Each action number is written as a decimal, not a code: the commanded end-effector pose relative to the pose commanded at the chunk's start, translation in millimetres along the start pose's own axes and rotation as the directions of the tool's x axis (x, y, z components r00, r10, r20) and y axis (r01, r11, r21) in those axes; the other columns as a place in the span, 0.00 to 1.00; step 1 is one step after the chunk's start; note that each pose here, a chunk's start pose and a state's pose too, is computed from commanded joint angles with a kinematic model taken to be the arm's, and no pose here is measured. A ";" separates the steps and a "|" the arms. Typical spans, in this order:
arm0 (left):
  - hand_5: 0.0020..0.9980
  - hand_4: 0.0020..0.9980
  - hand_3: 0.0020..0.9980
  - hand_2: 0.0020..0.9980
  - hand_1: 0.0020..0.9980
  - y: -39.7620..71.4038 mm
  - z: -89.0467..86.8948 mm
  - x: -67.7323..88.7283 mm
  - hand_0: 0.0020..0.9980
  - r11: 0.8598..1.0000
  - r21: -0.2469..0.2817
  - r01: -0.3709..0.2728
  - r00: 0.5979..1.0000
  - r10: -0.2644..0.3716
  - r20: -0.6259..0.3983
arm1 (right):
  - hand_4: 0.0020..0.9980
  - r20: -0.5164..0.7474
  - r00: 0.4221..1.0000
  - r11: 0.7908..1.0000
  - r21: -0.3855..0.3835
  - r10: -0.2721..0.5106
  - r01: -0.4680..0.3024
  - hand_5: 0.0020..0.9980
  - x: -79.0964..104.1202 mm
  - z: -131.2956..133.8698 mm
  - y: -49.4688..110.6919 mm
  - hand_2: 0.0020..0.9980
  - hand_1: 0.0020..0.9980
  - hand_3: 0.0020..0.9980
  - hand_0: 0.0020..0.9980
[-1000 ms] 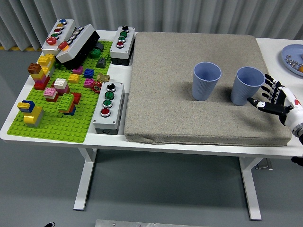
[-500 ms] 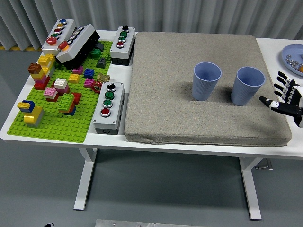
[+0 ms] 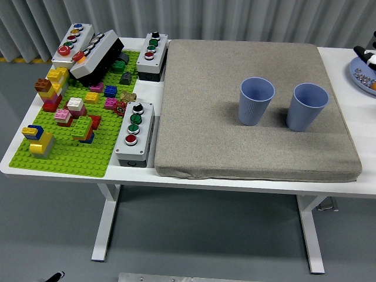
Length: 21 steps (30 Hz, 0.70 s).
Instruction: Pick cup pour cup place
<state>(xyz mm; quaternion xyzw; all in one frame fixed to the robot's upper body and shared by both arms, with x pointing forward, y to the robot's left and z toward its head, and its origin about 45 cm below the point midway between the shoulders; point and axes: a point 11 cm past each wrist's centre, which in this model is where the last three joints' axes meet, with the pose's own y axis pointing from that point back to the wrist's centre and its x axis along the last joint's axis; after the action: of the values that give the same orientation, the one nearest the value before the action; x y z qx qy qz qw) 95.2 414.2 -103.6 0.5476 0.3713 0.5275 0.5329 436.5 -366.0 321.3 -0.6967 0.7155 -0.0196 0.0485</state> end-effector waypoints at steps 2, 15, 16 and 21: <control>1.00 0.54 0.74 0.82 0.78 -0.1 0.6 -0.4 0.82 1.000 0.001 -0.001 1.000 0.001 -0.018 | 0.81 0.074 0.997 1.000 -0.009 0.028 -0.028 0.74 3.6 0.9 -4.9 0.88 0.88 0.84 0.94; 1.00 0.54 0.75 0.85 0.78 -1.7 -11.5 -8.8 0.81 1.000 0.006 0.004 0.995 -0.004 -0.104 | 0.78 0.182 0.979 0.995 -0.033 0.095 -0.090 1.00 4.6 10.9 -15.8 0.84 0.85 0.80 0.96; 1.00 0.54 0.75 0.85 0.78 -1.8 -12.3 -9.3 0.81 1.000 0.007 0.005 0.994 -0.004 -0.107 | 0.78 0.182 0.979 0.995 -0.036 0.095 -0.090 1.00 4.3 11.8 -16.0 0.84 0.85 0.80 0.96; 1.00 0.54 0.75 0.85 0.78 -2.1 -16.0 -10.5 0.81 1.000 -0.001 0.001 0.992 -0.001 -0.125 | 0.77 0.172 0.981 0.996 -0.047 0.086 -0.079 1.00 0.7 16.9 -16.7 0.84 0.85 0.80 0.95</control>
<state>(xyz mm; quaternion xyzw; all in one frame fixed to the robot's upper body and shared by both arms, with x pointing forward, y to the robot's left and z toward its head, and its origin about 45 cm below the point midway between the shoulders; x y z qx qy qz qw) 78.1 407.4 -109.5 0.5131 0.4041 0.5605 0.5092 454.7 -366.4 306.1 -0.6662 0.7372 0.0574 0.0976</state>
